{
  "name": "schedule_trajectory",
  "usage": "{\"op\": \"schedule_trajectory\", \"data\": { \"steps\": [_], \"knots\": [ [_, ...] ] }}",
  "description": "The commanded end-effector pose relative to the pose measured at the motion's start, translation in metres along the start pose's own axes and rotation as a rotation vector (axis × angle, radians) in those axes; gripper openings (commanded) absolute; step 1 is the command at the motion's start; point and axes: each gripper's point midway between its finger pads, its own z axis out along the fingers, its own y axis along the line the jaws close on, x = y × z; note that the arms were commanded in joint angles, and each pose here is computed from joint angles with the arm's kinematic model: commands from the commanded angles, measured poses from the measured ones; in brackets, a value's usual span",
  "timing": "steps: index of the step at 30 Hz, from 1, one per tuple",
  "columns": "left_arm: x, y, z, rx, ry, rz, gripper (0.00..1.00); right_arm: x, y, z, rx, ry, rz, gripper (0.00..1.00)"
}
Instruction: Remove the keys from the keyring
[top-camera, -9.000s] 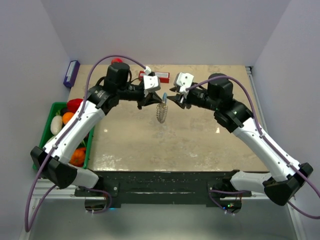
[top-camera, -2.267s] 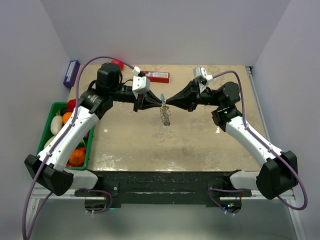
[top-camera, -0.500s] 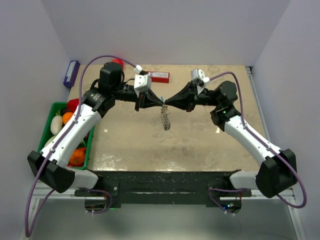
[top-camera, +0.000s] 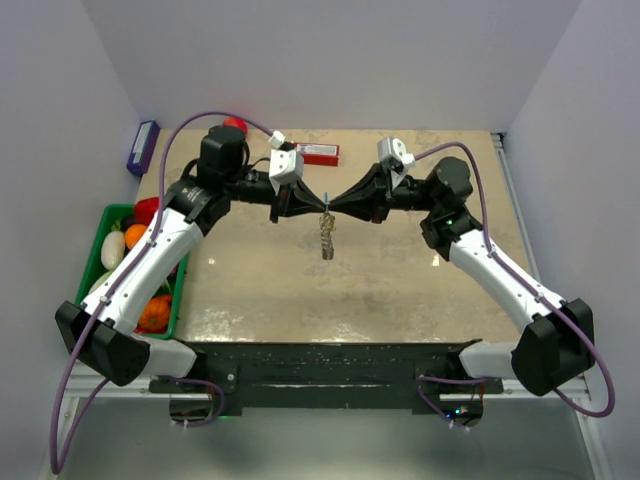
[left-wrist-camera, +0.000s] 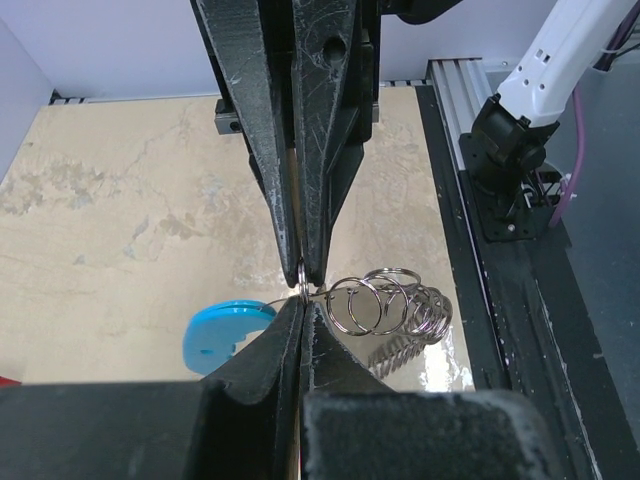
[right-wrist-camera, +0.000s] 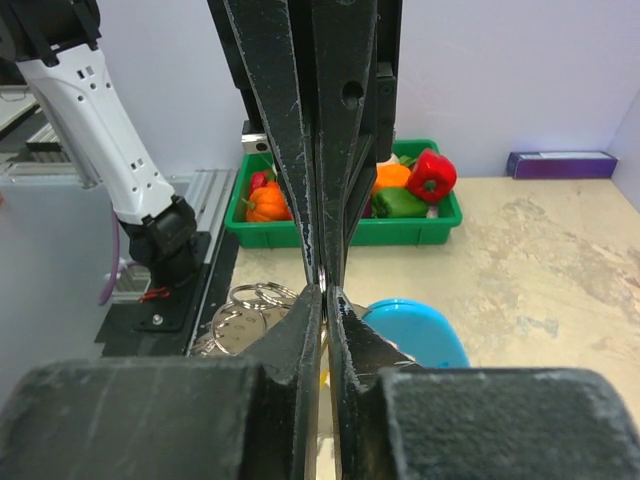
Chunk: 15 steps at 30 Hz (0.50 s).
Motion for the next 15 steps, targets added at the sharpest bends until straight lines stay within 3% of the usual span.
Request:
{"op": "schedule_trajectory", "data": {
  "steps": [1,2,10,15],
  "knots": [
    [-0.0138,-0.0052,-0.0048,0.008,-0.035,0.062,0.00,-0.0140,0.0002,0.0027,-0.004,0.006,-0.049,0.15],
    [-0.0139,-0.0052,-0.0055,0.006,-0.035,0.062,0.00,-0.0137,-0.0005,0.0023,-0.002,0.010,-0.049,0.20],
    [-0.0179,-0.0054,-0.0069,-0.001,-0.035,0.074,0.00,-0.0167,-0.0021,0.0027,-0.007,0.042,-0.062,0.31],
    [-0.0172,-0.0029,-0.0092,-0.016,-0.011,0.078,0.00,-0.0229,-0.0089,0.0008,0.012,0.128,-0.104,0.38]
  ]
}}
